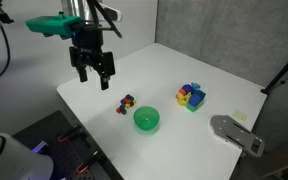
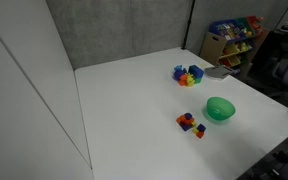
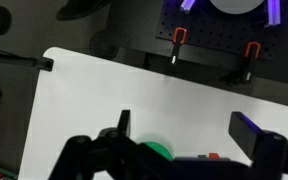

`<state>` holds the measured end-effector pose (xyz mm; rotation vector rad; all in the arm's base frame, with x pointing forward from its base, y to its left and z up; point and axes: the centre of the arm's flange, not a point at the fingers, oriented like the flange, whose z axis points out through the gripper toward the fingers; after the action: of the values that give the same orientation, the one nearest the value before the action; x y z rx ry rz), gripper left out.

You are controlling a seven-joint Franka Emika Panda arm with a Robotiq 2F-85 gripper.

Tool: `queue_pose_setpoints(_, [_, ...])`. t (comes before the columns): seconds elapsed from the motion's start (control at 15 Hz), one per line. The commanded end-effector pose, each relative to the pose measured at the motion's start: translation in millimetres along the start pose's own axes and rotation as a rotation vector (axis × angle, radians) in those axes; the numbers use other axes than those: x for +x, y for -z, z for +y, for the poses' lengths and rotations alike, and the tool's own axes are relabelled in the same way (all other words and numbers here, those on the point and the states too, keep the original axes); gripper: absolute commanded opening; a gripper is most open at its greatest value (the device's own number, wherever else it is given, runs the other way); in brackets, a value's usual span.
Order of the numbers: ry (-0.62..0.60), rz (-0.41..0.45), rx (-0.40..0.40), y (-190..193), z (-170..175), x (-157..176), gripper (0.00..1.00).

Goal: Put one small purple block in the green bowl

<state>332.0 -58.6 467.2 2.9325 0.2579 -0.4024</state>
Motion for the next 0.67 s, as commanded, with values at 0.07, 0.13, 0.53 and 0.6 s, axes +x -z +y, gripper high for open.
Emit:
queue_pose_setpoints(0.07, [0.000, 0.000, 0.000, 0, 0, 0, 1.00])
queue_pose_setpoints(0.13, [0.000, 0.000, 0.000, 0, 0, 0, 1.00])
queue_pose_setpoints(0.53, [0.002, 0.011, -0.008, -1, -4, 16, 1.00])
queue_pose_setpoints(0.6, [0.010, 0.021, -0.013, -1, -7, 25, 1.00])
